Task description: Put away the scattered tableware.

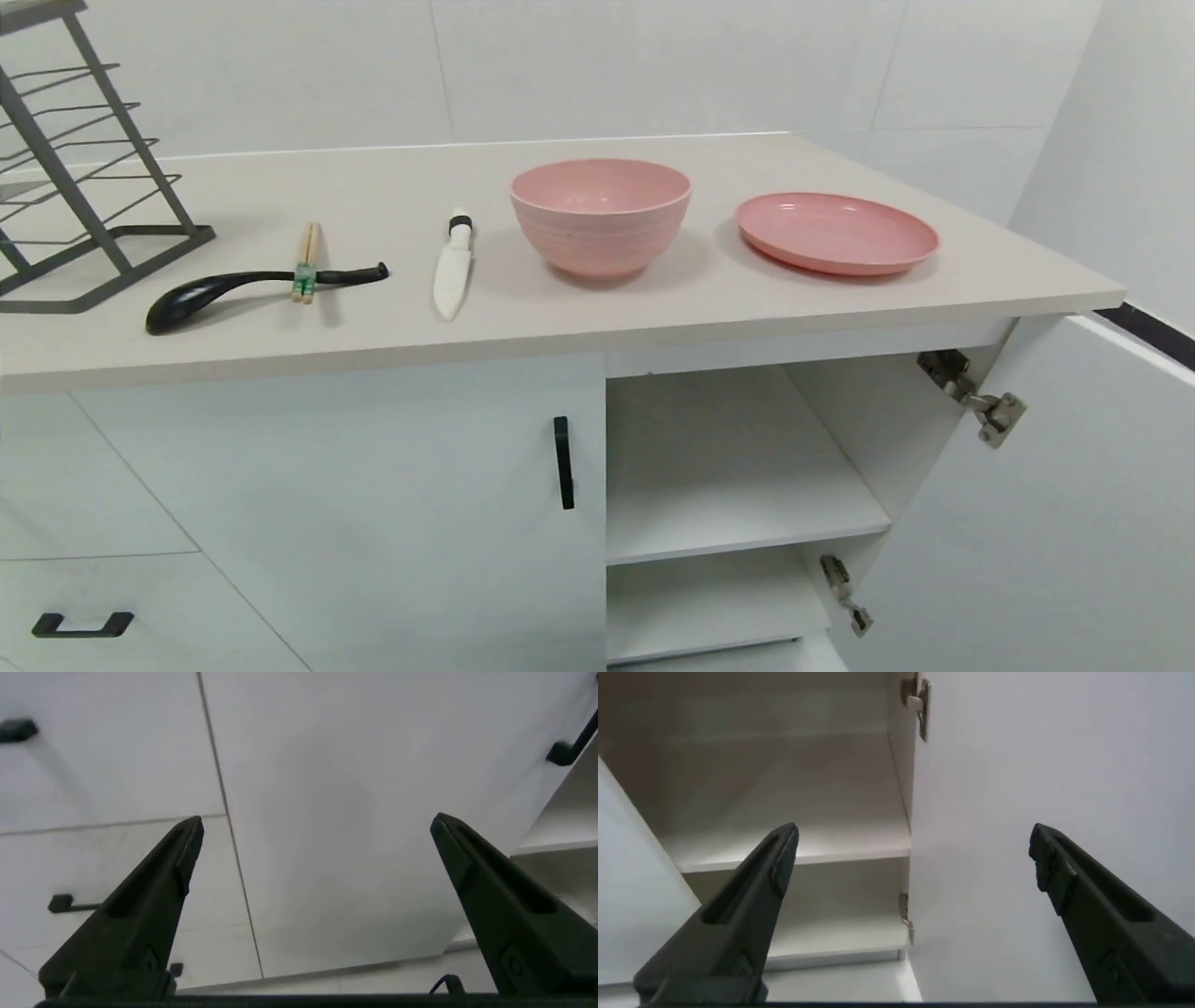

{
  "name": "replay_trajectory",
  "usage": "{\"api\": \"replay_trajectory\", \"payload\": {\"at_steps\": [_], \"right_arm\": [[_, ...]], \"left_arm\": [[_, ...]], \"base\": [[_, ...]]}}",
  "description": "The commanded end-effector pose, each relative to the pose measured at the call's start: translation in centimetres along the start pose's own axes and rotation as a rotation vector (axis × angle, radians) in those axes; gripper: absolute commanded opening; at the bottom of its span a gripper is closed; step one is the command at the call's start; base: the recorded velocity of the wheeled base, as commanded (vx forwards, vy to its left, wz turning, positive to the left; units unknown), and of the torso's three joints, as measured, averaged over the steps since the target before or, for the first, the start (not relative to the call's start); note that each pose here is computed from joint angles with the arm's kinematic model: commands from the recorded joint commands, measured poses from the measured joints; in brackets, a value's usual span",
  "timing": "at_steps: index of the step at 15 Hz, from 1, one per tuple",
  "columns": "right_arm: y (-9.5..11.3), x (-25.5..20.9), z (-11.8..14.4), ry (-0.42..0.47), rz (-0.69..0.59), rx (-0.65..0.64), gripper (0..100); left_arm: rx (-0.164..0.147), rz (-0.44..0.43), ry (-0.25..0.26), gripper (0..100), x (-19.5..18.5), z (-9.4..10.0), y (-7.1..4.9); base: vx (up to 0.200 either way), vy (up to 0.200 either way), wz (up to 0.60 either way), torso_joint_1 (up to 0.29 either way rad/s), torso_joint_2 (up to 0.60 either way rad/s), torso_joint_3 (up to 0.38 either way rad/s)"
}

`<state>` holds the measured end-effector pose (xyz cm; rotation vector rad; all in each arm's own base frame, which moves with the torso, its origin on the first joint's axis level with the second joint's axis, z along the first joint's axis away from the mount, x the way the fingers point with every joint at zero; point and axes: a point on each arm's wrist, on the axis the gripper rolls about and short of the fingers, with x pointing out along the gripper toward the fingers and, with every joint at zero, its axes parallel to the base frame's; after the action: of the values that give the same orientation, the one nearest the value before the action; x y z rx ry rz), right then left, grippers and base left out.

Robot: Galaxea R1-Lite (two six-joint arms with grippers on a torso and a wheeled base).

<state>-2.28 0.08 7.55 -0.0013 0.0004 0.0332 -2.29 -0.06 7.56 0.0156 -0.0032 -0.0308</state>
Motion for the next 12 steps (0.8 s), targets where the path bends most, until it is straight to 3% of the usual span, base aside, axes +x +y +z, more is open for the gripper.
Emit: {"api": "replay_trajectory", "payload": {"at_steps": [1, 12], "right_arm": [[0.0, 0.0, 0.03, -0.003, 0.001, 0.0, 100], [0.0, 0.0, 0.03, -0.003, -0.001, 0.0, 100]], "left_arm": [[0.0, 0.0, 0.0, 100, 0.01, 0.02, 0.0], [-0.005, 0.003, 0.0, 100, 0.01, 0.02, 0.0]], "base": [[0.0, 0.0, 0.0, 0.129, -0.51, -0.31], [0.0, 0.0, 0.0, 0.163, -0.49, -0.298]]}}
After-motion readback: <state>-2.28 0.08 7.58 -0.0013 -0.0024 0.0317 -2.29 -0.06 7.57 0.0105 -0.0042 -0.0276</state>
